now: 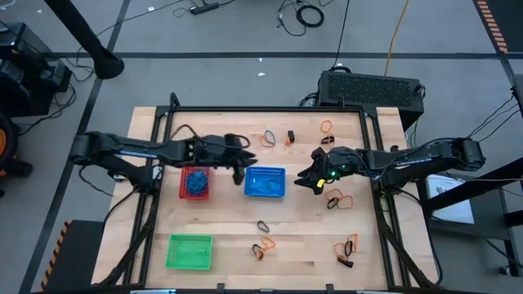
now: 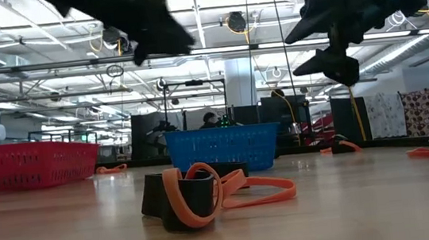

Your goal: Sort rubber bands into baskets

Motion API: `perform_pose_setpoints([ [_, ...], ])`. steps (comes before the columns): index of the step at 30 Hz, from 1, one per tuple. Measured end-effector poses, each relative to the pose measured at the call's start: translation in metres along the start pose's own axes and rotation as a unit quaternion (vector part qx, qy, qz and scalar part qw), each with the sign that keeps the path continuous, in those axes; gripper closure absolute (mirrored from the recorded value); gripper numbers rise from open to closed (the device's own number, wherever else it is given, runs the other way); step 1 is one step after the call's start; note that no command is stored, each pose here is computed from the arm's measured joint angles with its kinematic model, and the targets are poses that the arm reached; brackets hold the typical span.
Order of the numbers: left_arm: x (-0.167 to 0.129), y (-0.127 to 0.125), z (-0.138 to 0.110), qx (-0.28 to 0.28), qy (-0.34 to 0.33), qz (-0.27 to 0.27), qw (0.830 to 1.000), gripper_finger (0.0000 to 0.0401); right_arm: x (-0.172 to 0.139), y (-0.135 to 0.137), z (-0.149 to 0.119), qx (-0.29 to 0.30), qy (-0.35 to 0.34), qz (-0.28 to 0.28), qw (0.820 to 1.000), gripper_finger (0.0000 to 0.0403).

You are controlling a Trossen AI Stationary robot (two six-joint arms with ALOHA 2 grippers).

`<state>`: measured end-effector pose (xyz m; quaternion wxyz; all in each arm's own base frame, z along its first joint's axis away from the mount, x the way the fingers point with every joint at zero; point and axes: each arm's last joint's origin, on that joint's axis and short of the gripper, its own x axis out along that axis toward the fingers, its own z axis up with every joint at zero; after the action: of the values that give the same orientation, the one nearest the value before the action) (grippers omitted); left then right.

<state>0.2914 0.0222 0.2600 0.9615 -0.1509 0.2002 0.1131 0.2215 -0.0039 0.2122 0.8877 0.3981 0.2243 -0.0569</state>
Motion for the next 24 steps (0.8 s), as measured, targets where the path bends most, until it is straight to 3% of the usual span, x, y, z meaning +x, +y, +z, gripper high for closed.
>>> perform_pose_setpoints([
  [3,0.023,-0.003,-0.003,0.007,0.007,-0.013,1.0,0.0291,0.0,0.0,0.0,0.012,0.002,0.001,1.0,0.0151],
  [9,0.069,-0.011,-0.007,0.03,0.082,-0.062,0.994,0.0289,0.0,0.0,0.0,0.021,0.002,0.001,1.0,0.0151],
  [16,0.11,-0.011,-0.02,0.036,0.214,-0.019,0.976,0.0224,0.0,0.0,0.0,0.034,0.002,0.001,0.999,0.0151],
  [20,0.125,-0.013,-0.022,0.041,0.226,-0.017,0.973,0.0189,0.0,0.0,0.0,0.035,0.002,0.001,0.999,0.0151],
  [24,0.137,-0.011,-0.036,0.042,0.249,-0.011,0.967,0.0178,0.0,-0.001,-0.001,0.044,0.004,-0.006,0.999,0.0151],
])
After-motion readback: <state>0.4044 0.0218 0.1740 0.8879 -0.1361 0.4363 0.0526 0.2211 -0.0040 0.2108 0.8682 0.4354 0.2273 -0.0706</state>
